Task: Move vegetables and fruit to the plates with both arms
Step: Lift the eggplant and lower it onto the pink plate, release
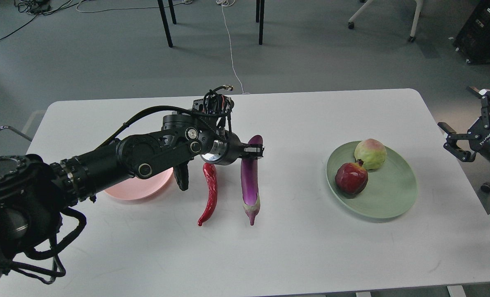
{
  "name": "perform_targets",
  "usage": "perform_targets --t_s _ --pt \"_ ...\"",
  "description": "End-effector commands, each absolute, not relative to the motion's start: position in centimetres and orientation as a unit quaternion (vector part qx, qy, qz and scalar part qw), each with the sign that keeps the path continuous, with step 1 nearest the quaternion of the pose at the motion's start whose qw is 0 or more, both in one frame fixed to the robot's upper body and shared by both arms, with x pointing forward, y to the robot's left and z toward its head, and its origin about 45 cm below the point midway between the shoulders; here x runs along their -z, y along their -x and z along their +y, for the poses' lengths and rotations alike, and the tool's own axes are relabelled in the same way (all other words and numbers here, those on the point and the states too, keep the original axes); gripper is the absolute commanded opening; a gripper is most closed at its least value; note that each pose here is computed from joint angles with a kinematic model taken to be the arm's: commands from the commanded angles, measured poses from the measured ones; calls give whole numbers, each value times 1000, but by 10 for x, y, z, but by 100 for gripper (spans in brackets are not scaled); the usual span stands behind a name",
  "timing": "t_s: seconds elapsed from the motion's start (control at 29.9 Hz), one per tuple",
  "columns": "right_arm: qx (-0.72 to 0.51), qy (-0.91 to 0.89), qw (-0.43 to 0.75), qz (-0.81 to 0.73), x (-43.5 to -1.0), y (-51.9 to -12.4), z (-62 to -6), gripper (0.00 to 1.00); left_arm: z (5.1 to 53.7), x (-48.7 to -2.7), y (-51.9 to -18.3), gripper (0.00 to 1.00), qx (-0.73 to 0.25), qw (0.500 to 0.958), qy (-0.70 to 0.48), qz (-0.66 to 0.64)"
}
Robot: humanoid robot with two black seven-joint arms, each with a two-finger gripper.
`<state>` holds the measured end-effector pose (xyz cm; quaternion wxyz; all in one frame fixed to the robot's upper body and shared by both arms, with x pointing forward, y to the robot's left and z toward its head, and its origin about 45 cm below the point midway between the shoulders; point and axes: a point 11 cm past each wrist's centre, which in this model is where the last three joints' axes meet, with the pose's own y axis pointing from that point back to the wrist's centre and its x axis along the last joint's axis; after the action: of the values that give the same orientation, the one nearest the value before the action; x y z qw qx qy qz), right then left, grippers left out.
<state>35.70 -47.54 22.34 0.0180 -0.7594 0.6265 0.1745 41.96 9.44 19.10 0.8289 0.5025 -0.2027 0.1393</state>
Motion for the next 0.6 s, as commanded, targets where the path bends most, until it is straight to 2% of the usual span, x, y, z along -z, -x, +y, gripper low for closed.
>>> perform_targets --t_s 0.0,0.27,0.57 --pt "-175 759 18 626 -223 -357 -475 99 140 -216 -442 20 -175 813 -509 -221" --pt "-176 760 17 626 -222 -357 -474 99 263 -237 -451 21 -200 751 -562 -284" --pt "-178 762 12 623 -219 -356 -473 99 346 -219 -426 22 -163 710 -623 -284"
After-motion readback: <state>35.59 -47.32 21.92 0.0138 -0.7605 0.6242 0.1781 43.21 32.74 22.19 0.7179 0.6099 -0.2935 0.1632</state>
